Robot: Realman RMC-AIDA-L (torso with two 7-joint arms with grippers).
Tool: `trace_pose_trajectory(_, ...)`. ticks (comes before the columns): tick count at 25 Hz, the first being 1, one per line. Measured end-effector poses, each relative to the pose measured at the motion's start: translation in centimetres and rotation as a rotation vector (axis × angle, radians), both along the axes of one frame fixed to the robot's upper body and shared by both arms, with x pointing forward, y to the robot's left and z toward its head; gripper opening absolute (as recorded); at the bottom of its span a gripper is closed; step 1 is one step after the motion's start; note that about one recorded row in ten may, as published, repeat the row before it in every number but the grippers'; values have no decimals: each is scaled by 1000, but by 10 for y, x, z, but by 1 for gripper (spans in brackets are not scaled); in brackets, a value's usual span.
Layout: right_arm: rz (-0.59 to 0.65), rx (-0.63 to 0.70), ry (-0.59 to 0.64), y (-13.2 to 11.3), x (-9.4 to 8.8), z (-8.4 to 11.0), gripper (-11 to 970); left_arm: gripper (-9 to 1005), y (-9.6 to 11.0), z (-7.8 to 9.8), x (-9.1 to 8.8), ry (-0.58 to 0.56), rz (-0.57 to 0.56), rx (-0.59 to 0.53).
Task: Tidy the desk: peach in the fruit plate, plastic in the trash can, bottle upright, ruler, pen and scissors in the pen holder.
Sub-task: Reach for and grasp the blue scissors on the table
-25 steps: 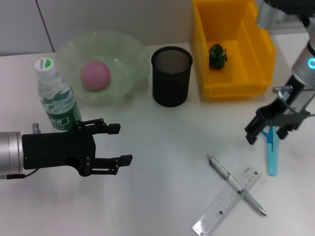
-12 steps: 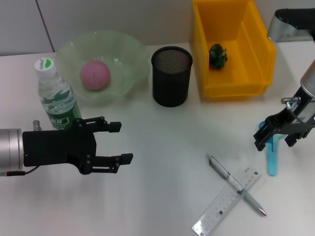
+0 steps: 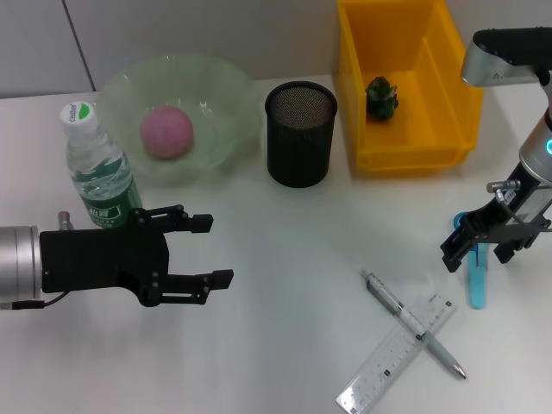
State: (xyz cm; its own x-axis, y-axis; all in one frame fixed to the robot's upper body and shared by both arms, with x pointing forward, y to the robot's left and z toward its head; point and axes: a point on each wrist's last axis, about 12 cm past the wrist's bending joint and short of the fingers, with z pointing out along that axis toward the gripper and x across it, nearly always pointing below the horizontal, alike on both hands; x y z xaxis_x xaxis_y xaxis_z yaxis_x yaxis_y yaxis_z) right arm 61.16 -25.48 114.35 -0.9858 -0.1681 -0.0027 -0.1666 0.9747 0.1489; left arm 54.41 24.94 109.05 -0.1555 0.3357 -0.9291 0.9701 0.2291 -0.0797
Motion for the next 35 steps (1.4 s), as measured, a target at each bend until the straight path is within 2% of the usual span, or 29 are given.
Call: trace_pose_trajectory(35, 22, 2, -14, -2, -1, -8, 795, 832, -1, -1, -2, 6, 2, -9)
